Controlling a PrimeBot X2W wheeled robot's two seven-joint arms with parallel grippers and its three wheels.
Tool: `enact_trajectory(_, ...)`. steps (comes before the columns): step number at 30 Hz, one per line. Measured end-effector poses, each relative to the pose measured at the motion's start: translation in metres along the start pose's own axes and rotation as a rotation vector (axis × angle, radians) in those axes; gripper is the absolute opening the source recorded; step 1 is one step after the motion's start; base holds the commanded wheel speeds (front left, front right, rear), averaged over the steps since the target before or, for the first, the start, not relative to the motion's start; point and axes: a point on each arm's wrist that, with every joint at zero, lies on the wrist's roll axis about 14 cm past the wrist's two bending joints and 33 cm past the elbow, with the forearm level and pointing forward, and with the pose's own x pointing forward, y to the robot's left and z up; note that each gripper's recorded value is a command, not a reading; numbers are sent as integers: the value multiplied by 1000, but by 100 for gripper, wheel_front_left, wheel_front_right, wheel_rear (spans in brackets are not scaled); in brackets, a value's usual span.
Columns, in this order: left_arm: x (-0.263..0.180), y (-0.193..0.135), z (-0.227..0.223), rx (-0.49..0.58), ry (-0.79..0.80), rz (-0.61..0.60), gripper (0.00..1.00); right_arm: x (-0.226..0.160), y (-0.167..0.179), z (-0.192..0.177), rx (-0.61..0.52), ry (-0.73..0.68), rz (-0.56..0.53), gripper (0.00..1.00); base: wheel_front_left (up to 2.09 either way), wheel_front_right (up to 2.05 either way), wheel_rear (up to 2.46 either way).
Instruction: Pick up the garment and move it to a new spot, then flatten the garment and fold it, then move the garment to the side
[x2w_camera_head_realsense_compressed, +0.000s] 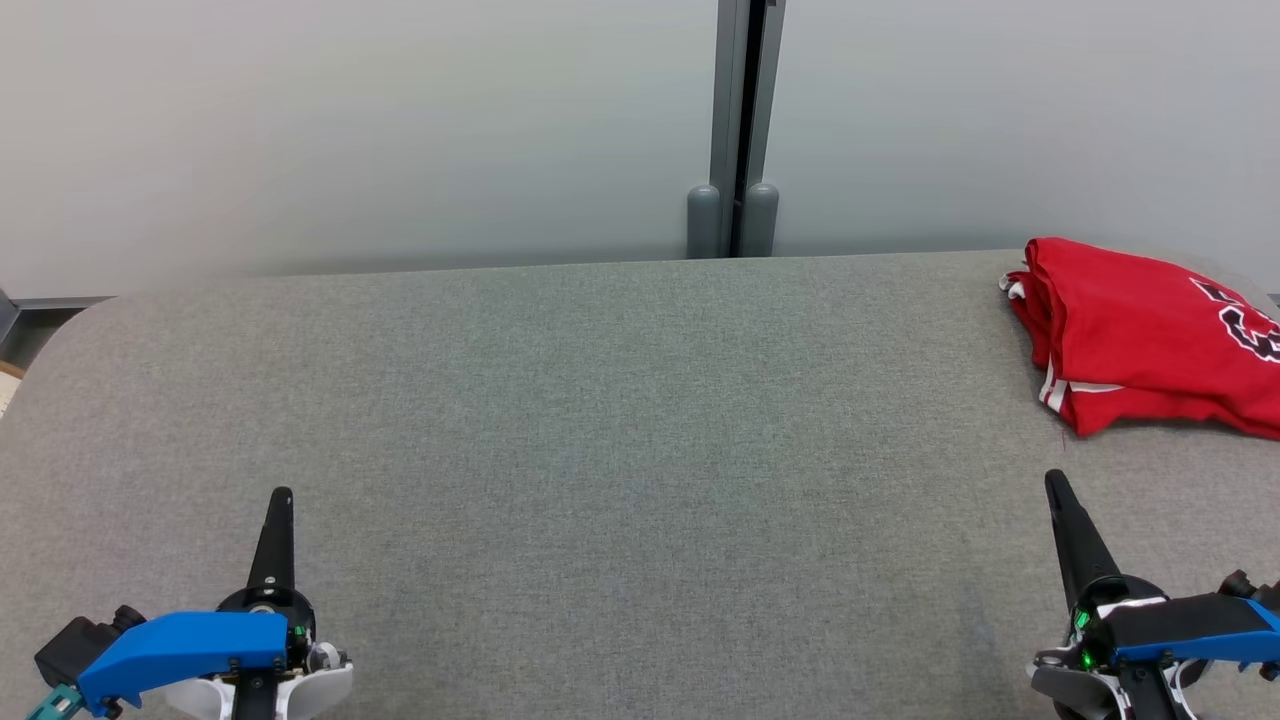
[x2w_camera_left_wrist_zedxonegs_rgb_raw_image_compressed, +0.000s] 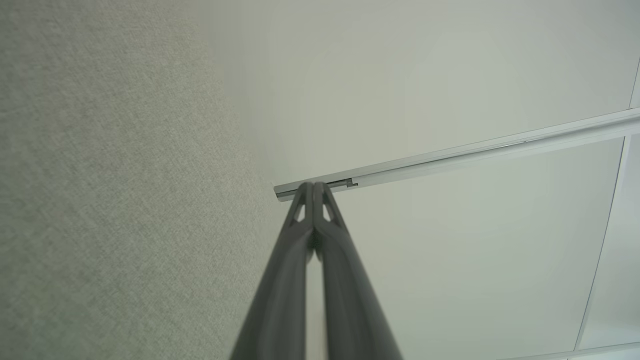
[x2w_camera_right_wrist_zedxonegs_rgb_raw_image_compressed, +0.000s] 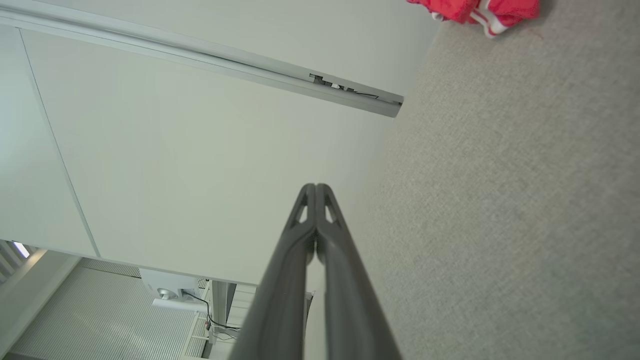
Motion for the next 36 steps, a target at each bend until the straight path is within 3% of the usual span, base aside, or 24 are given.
enact_trajectory(36,5,-17,8,-267,2,-72,0,5,7,5,253,0,29,0,0,0,0)
